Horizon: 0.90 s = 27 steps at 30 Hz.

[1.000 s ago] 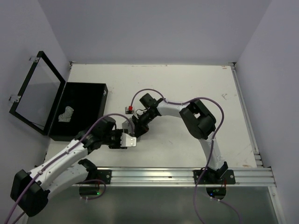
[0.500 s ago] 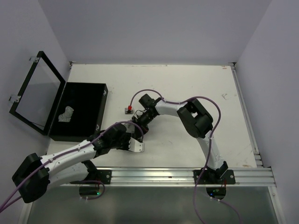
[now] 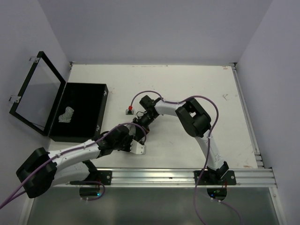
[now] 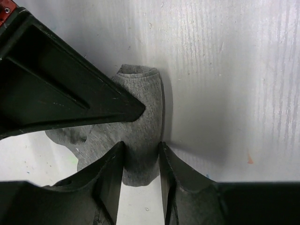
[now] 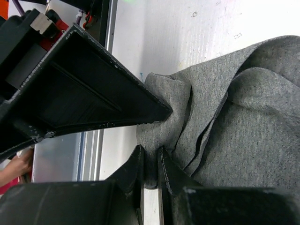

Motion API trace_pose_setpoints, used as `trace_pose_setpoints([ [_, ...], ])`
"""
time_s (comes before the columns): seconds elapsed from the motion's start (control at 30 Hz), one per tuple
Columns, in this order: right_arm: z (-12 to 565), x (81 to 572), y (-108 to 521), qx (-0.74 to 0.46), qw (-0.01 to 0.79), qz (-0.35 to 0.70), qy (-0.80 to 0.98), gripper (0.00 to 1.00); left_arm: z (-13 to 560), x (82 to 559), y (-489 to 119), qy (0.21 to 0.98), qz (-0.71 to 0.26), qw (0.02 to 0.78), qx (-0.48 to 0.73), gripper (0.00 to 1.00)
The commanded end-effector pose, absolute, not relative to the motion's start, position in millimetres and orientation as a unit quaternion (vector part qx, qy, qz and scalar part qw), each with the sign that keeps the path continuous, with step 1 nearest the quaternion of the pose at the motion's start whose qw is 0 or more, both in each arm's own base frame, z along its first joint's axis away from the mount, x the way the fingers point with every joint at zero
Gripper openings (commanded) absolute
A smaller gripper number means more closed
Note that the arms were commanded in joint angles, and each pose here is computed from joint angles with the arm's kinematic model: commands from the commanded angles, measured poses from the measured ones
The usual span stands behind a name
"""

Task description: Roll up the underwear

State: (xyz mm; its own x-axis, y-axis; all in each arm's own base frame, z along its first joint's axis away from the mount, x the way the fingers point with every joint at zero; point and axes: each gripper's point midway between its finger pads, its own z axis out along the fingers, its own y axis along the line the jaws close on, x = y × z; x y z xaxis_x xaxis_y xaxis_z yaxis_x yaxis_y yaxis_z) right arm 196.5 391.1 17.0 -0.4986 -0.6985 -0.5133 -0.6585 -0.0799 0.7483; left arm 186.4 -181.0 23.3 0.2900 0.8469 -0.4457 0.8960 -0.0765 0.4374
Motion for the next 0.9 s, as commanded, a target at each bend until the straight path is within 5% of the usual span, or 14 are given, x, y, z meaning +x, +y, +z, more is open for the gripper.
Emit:
trace_pose_setpoints([
  [0.0, -84.4, 187.3, 328.0, 0.524, 0.087, -0.368, -0.763, 0.00, 15.6, 181.8, -186.8, 0.579, -0.050, 0.321, 0.748, 0.36],
  [0.07, -82.6, 190.7, 329.9, 0.522, 0.079, -0.369, -0.765, 0.00, 11.3, 180.5, -188.9, 0.582, -0.056, 0.298, 0.755, 0.26],
  [0.23, -54.2, 210.6, 339.2, 0.508, 0.049, -0.385, -0.769, 0.20, -8.6, 160.2, -181.0, 0.596, -0.088, 0.210, 0.770, 0.00],
  [0.47, 34.8, 296.3, 347.9, 0.462, -0.060, -0.423, -0.777, 0.53, -22.3, 137.3, -175.9, 0.616, -0.132, 0.126, 0.767, 0.00],
  [0.87, 154.4, 366.7, 250.5, 0.409, -0.226, -0.385, -0.796, 0.53, -20.8, 137.7, -187.0, 0.678, -0.230, -0.012, 0.698, 0.00],
])
